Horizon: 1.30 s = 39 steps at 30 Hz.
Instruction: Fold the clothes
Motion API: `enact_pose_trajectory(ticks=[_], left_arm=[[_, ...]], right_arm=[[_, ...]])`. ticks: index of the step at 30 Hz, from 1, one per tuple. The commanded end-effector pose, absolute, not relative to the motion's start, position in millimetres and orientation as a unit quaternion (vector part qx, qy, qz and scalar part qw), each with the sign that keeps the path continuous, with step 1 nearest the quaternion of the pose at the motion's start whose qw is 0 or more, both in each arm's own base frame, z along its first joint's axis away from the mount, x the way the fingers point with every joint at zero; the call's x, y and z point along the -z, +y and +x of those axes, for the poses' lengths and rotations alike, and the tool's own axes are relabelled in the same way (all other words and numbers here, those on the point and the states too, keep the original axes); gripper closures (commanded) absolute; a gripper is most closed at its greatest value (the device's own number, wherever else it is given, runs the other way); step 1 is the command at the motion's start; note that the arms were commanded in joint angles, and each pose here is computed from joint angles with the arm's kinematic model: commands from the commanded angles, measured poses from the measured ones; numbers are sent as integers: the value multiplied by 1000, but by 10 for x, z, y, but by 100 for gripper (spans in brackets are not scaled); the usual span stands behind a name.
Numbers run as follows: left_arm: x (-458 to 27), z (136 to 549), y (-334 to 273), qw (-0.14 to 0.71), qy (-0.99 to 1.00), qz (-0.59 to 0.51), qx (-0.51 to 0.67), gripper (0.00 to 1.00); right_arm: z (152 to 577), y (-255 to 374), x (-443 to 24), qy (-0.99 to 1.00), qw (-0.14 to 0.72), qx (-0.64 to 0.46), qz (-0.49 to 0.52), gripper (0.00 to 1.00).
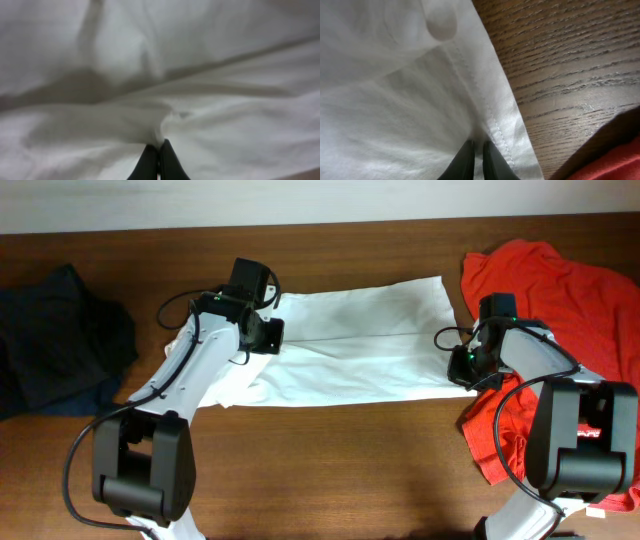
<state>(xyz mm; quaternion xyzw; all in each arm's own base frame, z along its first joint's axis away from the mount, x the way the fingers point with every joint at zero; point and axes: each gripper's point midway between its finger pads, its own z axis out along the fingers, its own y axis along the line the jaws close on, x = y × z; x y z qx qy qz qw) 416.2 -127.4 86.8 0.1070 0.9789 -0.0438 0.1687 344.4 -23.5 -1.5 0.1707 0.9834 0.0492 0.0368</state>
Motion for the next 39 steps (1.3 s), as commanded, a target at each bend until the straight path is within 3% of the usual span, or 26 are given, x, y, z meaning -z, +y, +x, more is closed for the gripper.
enact_pose_trajectory(ticks=[1,2,3,4,5,7,12,16,28,35,39], left_arm=[[-935,4293,-1372,194,973,109,67,99],[-942,4304,-1419,197,971,112,78,99],[-941,4309,-1435,198,970,113,81,85],[-931,4304,-1434,197,971,112,81,50],[-922,4286,-1428,193,972,112,80,27],[-861,4191,-1244,166,980,99,53,17],[-736,3855,-337,71,997,-35,-16,15],[-697,3850,208,64,989,-131,-8,15],[236,3256,635,-89,977,-195,-18,25],[73,2625,1012,-200,945,-252,-66,23],[18,2522,1026,-220,938,-257,-74,20]], right_arm=[[3273,-251,145,985,8,-34,171,89],[3273,-251,145,985,8,-34,171,89],[3273,-251,145,985,8,-34,171,89],[3273,-252,145,985,8,-34,171,89],[3274,-251,145,985,8,-34,171,89],[3271,-251,145,985,8,-34,171,88],[3272,-251,145,985,8,-34,171,88],[3259,-249,145,985,5,-34,171,88],[3114,-233,143,984,-25,-32,172,87],[2619,-177,154,977,-117,-26,174,87],[2353,-134,112,969,-169,-27,175,93]])
